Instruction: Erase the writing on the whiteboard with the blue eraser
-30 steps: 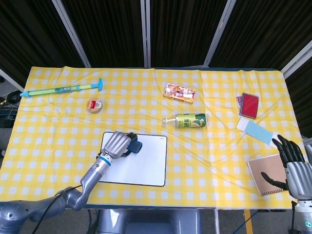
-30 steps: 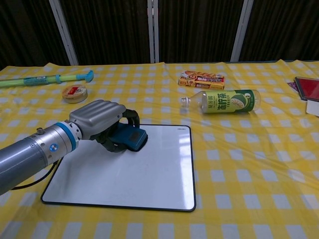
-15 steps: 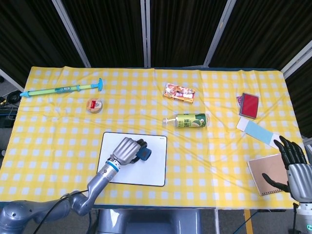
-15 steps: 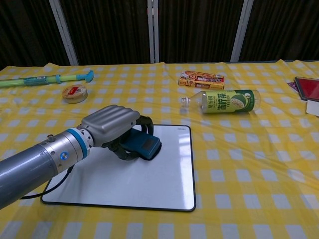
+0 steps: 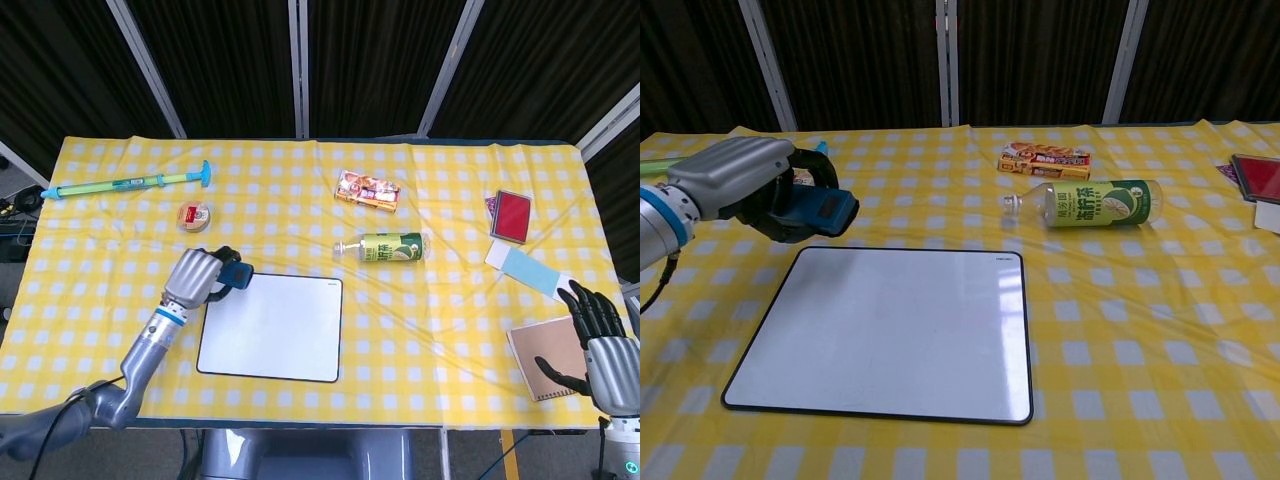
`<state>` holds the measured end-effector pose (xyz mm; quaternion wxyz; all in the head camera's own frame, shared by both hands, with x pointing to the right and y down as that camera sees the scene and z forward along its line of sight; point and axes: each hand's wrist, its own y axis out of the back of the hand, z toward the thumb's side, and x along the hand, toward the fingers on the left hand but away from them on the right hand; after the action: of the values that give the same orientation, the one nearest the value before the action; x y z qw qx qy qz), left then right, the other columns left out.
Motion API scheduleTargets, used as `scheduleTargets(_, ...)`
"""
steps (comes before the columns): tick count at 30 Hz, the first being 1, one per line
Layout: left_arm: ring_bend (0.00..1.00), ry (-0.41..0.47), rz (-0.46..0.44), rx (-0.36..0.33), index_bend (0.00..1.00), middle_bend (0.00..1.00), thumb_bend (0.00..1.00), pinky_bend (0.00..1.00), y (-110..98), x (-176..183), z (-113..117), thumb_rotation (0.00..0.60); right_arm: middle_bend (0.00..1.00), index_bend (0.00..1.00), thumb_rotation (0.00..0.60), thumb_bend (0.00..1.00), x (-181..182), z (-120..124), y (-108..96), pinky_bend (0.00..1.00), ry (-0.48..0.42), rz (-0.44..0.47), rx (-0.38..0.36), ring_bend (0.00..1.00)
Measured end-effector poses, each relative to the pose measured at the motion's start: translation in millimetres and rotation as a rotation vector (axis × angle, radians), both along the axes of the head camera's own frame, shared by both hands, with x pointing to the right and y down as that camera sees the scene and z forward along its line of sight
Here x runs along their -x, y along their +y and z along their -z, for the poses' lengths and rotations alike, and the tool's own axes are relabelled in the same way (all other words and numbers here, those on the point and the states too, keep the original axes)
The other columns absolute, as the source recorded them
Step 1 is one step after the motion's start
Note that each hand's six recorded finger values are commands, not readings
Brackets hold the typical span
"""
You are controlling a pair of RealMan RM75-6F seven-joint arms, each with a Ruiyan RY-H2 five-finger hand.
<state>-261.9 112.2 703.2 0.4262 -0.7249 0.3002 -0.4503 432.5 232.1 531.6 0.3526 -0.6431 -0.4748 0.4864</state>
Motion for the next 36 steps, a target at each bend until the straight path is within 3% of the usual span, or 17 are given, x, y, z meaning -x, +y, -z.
scheduleTargets(9,0.52,-0.093,0.02,0.005,0.8,0.61,0.6,0.59,28.6,58.6,7.4,0.6,0.0,0.0,0.6,0.07,6.6,-0.9,2.5,0.0,0.002,0.023,0.001,0.0)
scheduleTargets(16,0.49,-0.153,0.025,0.037,0.74,0.57,0.58,0.56,50.0,79.3,2.3,0.6,0.0,0.0,0.6,0.07,14.7,-0.2,6.5,0.0,0.003,0.047,-0.002,0.0)
scheduleTargets(19,0.34,-0.15,0.037,0.046,0.61,0.38,0.49,0.42,55.1,80.8,0.8,0.6,0.0,0.0,0.6,0.07,17.3,2.4,7.8,0.0,-0.003,0.052,-0.008,0.0)
scheduleTargets(21,0.15,-0.152,0.039,0.051,0.45,0.15,0.39,0.24,57.6,81.1,0.3,0.6,0.0,0.0,0.6,0.07,17.3,4.4,8.5,0.0,-0.006,0.051,-0.012,0.0)
scheduleTargets(24,0.01,-0.166,0.033,0.069,0.22,0.0,0.29,0.04,61.4,82.3,-1.9,0.6,0.0,0.0,0.6,0.07,16.1,5.8,8.6,0.0,-0.011,0.047,-0.013,0.0)
scheduleTargets(27,0.0,-0.17,0.038,0.102,0.05,0.0,0.21,0.0,64.3,83.9,-4.1,0.6,0.0,0.0,0.6,0.07,14.7,7.6,7.9,0.0,-0.017,0.043,-0.017,0.0)
scheduleTargets(29,0.0,-0.166,0.048,0.134,0.01,0.0,0.16,0.0,66.3,85.2,-4.4,0.6,0.0,0.0,0.6,0.07,14.2,8.3,7.6,0.0,-0.018,0.043,-0.018,0.0)
scheduleTargets(33,0.0,-0.152,0.074,0.174,0.0,0.0,0.11,0.0,68.9,89.4,2.4,0.6,0.0,0.0,0.6,0.07,13.9,6.5,7.5,0.0,-0.011,0.045,-0.012,0.0)
scheduleTargets(36,0.0,-0.149,0.11,0.155,0.0,0.0,0.08,0.0,71.2,101.1,14.7,0.6,0.0,0.0,0.6,0.07,13.5,2.9,6.9,0.0,0.003,0.047,-0.004,0.0)
